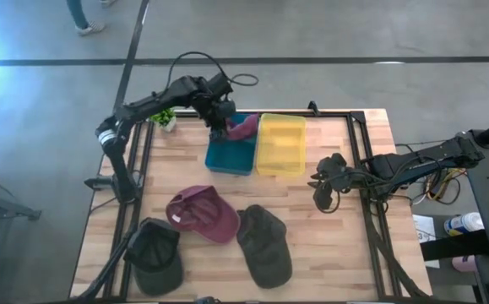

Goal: Pick & Place hat
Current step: Put the bottom red cap into the blue bin, then put the red cap into the blue bin

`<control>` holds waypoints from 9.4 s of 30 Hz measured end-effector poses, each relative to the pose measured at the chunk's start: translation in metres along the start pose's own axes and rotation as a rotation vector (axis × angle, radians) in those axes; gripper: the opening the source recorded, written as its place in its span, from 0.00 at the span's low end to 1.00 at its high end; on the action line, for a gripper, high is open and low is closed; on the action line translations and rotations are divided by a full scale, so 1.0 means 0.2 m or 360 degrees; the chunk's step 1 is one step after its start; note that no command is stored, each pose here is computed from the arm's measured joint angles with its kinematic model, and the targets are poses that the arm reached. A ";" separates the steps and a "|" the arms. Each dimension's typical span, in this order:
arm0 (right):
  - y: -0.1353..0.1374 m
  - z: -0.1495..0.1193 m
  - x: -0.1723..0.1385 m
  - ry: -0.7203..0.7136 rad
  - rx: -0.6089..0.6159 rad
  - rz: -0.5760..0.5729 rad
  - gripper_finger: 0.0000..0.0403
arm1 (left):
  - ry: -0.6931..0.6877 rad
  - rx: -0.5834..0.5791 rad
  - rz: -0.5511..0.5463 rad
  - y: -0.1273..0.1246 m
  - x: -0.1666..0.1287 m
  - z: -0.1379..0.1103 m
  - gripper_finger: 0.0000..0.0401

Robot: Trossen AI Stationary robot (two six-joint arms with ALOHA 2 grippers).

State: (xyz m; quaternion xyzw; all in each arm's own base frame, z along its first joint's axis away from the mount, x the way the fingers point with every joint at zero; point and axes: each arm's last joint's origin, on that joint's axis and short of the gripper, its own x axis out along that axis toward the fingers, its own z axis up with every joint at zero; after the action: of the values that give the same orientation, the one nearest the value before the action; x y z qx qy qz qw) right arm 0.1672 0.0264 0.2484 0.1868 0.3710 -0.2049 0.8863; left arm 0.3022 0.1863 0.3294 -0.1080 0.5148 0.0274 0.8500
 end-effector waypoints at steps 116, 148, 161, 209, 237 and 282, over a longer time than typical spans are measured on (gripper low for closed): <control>-0.44 1.05 1.19 0.0401 -0.0267 -0.0351 0.38 | 0.0095 -0.0243 0.0373 0.47 0.35 -0.30 0.16; 0.02 0.68 0.64 0.0335 -0.0316 0.0187 0.36 | 0.0752 -0.0149 0.0184 -0.56 0.21 -0.83 0.16; 0.34 0.56 0.89 0.0417 -0.0095 0.0801 0.44 | 0.0900 -0.0384 -0.0020 -0.56 0.36 -1.04 0.16; 0.54 0.45 1.29 0.0730 0.0142 0.0705 0.24 | 0.0242 -0.0247 -0.0437 -0.60 0.42 -0.88 0.16; 0.45 0.72 1.02 0.0318 -0.0145 0.0690 0.03 | 0.0168 -0.0446 -0.0345 -0.64 0.20 -0.74 0.16; 0.43 0.88 0.86 -0.0059 -0.0166 0.0581 0.03 | -0.0223 -0.0197 0.0112 -0.63 0.22 -0.61 0.16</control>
State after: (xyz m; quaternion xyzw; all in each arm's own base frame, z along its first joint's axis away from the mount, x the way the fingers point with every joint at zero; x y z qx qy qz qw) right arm 0.4213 -0.0247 0.2528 0.2011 0.3246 -0.0245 0.9239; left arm 0.2378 0.0339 0.2555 -0.1399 0.4549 0.0966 0.8742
